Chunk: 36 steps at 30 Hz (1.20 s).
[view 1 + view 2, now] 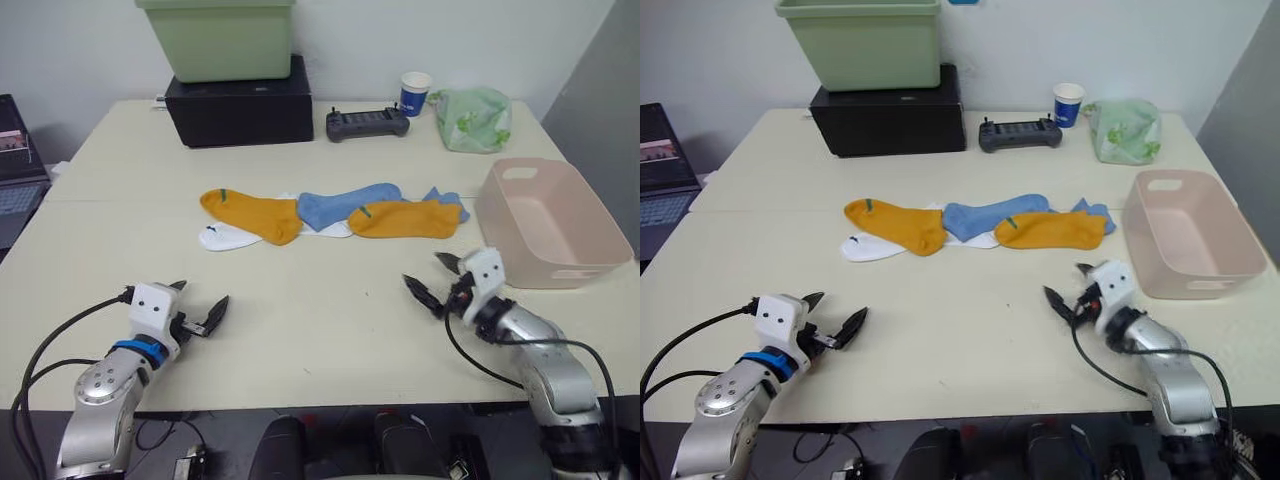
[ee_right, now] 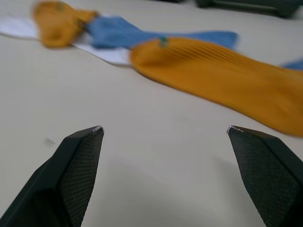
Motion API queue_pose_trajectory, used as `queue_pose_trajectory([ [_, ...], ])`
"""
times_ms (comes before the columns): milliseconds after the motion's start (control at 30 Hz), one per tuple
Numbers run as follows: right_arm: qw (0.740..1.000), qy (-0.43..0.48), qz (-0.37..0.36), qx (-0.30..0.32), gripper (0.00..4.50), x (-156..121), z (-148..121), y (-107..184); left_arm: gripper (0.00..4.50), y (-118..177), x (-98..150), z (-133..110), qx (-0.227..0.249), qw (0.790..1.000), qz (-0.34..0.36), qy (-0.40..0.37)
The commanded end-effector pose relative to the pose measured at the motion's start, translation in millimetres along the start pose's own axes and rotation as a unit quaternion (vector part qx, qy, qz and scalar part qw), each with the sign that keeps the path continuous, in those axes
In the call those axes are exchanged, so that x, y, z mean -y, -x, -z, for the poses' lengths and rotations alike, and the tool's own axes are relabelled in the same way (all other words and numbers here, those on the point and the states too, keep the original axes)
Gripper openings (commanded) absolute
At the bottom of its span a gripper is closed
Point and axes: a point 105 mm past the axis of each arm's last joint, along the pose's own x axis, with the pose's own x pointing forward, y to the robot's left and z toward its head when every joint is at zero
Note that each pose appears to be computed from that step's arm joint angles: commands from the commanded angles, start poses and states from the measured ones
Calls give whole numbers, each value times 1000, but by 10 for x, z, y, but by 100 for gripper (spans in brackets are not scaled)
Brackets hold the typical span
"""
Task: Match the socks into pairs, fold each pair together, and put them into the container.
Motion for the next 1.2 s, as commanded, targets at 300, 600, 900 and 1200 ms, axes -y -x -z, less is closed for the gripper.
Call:
queue_pose_trajectory([
  [300,988,100,-100,61,449,-267,-501,-358,450,-233,283,-404,70,997,26,7],
  [600,992,95,-60,61,449,-215,-448,-319,450,-1024,561,-623,75,995,58,-15],
  [900,995,89,-6,54,450,-63,-441,-218,291,-1480,694,-521,25,993,92,-76],
  [1200,994,92,4,52,450,-69,-444,-199,3,-1523,587,-671,70,994,58,-61],
])
